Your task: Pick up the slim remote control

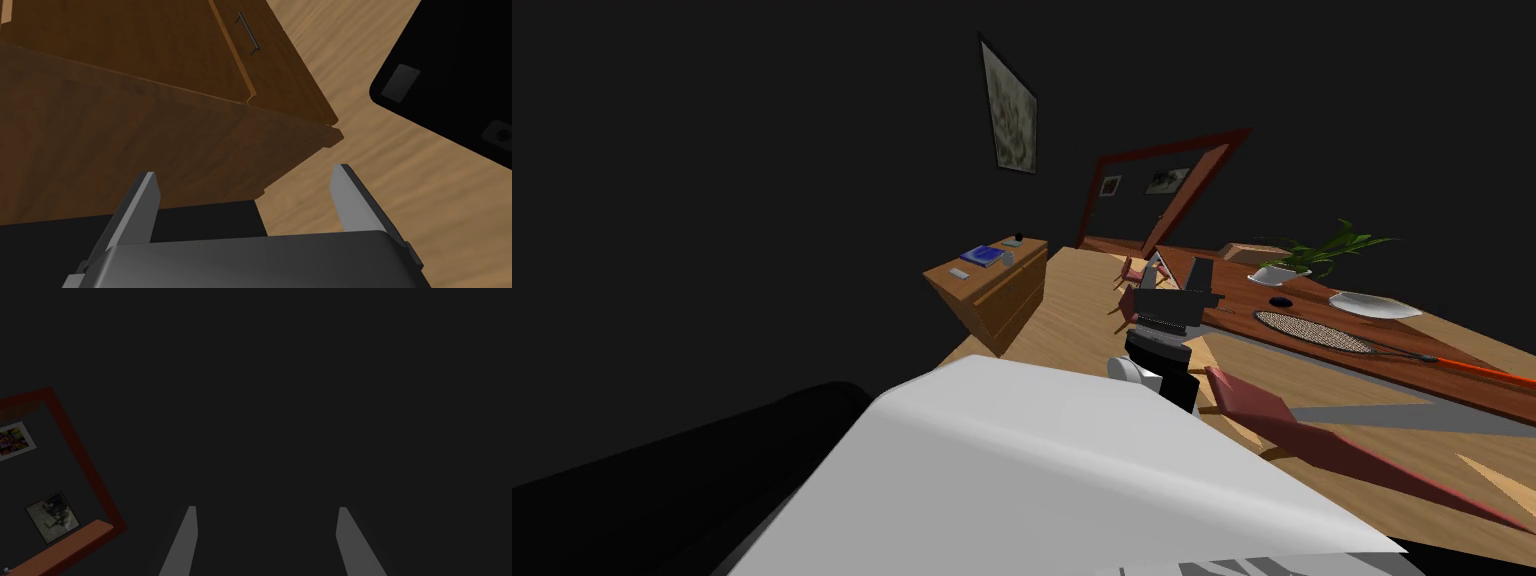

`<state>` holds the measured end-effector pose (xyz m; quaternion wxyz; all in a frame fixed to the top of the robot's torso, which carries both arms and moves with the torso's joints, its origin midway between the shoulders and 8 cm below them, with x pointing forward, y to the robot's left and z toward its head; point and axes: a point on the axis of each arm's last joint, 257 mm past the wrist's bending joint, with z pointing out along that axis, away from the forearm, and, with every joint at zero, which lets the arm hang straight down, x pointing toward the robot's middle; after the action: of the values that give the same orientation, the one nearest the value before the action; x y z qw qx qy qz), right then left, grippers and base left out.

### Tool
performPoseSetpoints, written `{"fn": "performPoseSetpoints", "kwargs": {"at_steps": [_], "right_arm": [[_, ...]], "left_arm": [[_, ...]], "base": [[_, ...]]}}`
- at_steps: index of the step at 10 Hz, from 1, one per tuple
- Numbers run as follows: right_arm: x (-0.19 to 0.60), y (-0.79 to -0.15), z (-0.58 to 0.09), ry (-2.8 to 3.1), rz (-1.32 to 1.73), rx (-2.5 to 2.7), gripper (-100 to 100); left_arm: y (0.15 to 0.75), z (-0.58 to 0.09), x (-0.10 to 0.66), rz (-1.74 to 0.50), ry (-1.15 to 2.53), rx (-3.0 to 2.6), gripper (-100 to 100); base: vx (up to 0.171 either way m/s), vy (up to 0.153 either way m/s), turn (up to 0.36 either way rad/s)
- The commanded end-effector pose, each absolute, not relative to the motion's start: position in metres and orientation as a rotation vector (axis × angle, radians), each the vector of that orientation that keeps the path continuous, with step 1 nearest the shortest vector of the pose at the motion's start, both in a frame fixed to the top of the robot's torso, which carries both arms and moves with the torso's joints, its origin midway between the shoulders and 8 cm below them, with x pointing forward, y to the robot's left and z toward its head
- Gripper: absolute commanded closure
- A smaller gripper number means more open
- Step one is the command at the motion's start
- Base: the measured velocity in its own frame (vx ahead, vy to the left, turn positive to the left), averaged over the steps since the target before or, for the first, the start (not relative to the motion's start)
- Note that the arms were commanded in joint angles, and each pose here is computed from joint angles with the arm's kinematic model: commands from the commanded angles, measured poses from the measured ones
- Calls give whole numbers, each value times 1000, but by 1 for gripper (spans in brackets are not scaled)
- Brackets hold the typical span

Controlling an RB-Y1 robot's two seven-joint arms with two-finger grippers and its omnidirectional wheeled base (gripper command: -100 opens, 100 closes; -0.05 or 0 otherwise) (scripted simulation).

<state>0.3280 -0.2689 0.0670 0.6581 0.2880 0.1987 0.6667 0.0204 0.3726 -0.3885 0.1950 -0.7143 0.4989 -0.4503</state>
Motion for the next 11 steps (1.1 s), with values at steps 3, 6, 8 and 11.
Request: {"fn": "performPoseSetpoints", "kwargs": {"at_steps": [3, 6, 8, 11], "right_arm": [[328, -269, 67, 450, 1510, 652, 0], [328, -269, 67, 450, 1510, 652, 0], [328, -269, 67, 450, 1510, 652, 0], [328, -269, 67, 450, 1510, 652, 0]], "left_arm": [[407, -393, -43, -1108, 1500, -2107, -100], [428, -390, -82, -1008, 1558, -2162, -100], [448, -382, -114, -924, 1615, -2204, -100], [476, -370, -153, -798, 1685, -2238, -100]], "base": [[112, -52, -101], [110, -42, -69], [106, -35, -130], [108, -8, -62]]}}
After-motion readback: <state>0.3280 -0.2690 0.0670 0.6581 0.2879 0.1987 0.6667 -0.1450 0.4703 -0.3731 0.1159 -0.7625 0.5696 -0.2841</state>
